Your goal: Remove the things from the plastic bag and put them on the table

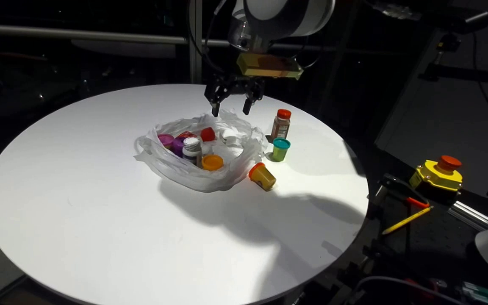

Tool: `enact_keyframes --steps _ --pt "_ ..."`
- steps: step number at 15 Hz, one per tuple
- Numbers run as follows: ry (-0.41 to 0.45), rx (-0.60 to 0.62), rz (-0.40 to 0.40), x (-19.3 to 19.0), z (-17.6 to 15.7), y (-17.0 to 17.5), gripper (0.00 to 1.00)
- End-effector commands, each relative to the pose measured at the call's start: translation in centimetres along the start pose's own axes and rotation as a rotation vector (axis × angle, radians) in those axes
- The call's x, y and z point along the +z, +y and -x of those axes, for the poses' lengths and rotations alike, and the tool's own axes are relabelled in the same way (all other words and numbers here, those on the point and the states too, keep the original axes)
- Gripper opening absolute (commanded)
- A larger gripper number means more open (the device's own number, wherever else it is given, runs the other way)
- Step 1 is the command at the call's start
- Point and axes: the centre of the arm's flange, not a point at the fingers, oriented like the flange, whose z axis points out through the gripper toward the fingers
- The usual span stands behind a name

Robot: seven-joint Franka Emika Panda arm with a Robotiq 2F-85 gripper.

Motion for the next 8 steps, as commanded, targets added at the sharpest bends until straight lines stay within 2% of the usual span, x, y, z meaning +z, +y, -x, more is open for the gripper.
enact_keyframes --steps 1,8 --pt "-0.027 -0.011 -0.008 3.4 -5.6 -1.5 1.0" --pt "-0.082 -0.008 0.016 7.7 -9.2 -3.5 1.0"
